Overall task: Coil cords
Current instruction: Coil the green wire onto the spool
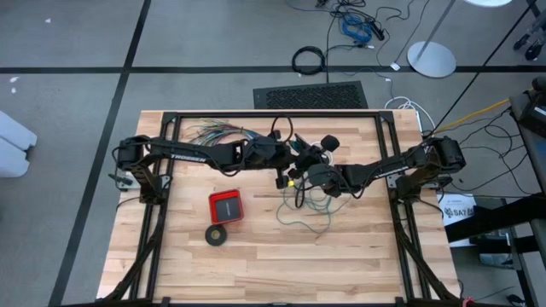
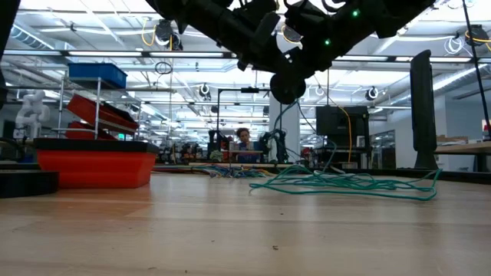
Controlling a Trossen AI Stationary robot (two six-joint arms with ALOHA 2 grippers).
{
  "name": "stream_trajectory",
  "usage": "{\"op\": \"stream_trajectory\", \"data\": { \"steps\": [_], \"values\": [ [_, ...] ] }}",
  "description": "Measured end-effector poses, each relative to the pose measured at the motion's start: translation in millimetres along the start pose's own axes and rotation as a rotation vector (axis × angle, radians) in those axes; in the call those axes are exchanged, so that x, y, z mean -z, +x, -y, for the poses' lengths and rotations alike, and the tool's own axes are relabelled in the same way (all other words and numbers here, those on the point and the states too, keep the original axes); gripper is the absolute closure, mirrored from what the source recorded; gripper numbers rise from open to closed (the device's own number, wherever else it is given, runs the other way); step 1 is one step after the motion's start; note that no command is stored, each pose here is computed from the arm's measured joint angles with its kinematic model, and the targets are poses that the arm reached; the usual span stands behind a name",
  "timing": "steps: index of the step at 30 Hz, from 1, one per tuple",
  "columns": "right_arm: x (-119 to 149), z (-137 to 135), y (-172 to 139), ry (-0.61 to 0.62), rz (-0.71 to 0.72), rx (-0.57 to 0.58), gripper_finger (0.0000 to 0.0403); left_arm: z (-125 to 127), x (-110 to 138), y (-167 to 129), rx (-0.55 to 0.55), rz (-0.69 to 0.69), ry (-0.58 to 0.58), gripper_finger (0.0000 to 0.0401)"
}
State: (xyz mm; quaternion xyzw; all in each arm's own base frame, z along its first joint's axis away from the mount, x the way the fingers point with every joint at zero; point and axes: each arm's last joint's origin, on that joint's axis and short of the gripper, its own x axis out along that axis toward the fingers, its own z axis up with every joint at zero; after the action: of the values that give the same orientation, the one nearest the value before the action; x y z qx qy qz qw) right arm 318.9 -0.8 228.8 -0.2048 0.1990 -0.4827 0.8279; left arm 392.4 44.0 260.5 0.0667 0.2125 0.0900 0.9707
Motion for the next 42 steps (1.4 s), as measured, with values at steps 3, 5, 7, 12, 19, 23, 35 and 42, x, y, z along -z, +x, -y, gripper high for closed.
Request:
{"op": "stream_trajectory", "data": {
  "steps": [3, 5, 7, 12, 19, 23, 35, 42],
  "values": [
    [-0.7, 0.2, 0.1, -0.003, 0.004, 0.001, 0.0403, -0.1, 1.2, 0.1, -0.009, -0.007, 0.002, 0.0401],
    [-1.8, 0.8, -1.0, -0.02, 0.009, -0.004, 0.0403, -0.1, 3.3, 0.1, -0.014, -0.029, 0.01, 0.0401],
    [-4.4, 2.6, -4.4, -0.026, 0.019, -0.013, 0.0403, 0.1, 5.7, 0.0, -0.015, -0.053, 0.015, 0.0401],
    [-11.4, 8.1, -10.2, -0.012, 0.062, -0.09, 0.0403, -0.3, 3.8, 0.1, -0.019, -0.032, 0.029, 0.0401],
    [-13.1, 11.4, -13.5, 0.05, 0.074, -0.115, 0.0403, 1.9, -3.3, -0.2, -0.013, 0.041, 0.026, 0.0401],
    [-13.2, 11.7, -13.3, 0.077, 0.072, -0.111, 0.0403, 4.8, -3.7, -0.4, -0.023, 0.061, 0.023, 0.0401],
    [-19.8, 15.1, -13.8, 0.109, 0.103, -0.072, 0.0403, 18.6, 2.1, -1.9, -0.119, 0.158, 0.013, 0.0401],
    [-25.4, 21.9, -16.4, 0.125, 0.126, -0.069, 0.0403, 22.9, -2.5, -3.8, -0.16, 0.194, 0.031, 0.0401]
  ]
}}
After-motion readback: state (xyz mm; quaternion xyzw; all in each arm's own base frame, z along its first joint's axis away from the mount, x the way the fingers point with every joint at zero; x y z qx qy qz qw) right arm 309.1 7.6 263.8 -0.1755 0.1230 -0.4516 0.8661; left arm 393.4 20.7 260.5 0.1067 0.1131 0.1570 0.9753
